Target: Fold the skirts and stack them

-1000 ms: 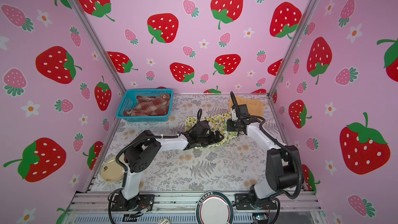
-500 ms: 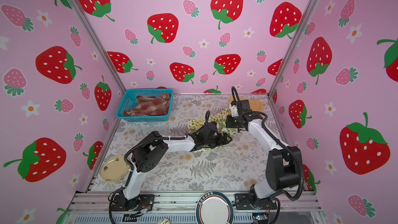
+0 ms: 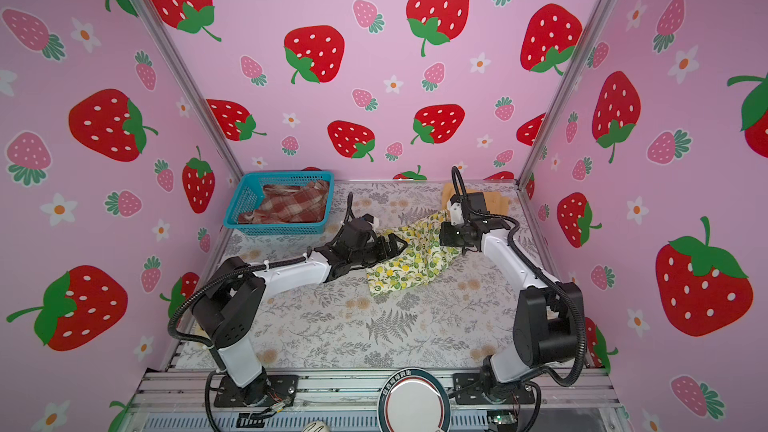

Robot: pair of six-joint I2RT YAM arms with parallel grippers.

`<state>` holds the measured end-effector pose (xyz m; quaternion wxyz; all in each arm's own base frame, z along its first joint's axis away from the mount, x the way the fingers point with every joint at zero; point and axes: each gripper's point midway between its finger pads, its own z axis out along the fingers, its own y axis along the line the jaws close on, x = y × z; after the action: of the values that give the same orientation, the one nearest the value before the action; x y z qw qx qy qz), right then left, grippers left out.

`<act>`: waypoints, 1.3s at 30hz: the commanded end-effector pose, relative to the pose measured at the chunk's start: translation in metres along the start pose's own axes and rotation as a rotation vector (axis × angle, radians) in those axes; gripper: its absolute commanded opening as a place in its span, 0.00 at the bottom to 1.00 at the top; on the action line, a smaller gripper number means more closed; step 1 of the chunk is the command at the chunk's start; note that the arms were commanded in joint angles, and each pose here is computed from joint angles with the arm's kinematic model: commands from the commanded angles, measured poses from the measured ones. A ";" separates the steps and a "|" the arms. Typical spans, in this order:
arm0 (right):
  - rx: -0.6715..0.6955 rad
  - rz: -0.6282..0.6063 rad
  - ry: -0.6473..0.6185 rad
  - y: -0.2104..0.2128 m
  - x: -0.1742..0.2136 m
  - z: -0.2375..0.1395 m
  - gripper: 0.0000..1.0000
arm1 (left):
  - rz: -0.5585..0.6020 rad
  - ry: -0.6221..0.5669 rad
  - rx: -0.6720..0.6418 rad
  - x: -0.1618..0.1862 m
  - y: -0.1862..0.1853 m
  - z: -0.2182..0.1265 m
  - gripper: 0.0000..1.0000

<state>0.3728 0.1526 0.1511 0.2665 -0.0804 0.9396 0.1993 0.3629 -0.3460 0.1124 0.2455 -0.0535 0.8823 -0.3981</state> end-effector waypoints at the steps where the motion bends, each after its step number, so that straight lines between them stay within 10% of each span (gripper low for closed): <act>1: -0.038 0.014 -0.009 0.007 -0.009 -0.002 0.01 | 0.001 0.033 -0.073 0.011 0.031 0.003 0.99; 39: -0.467 0.265 0.191 0.121 0.052 0.083 0.06 | 0.000 0.047 -0.072 0.021 0.054 0.006 0.98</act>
<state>0.3372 0.2894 0.1062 0.1317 -0.0444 0.8952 0.4234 0.3542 -0.3266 0.0552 0.2155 -0.0522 0.9037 -0.3664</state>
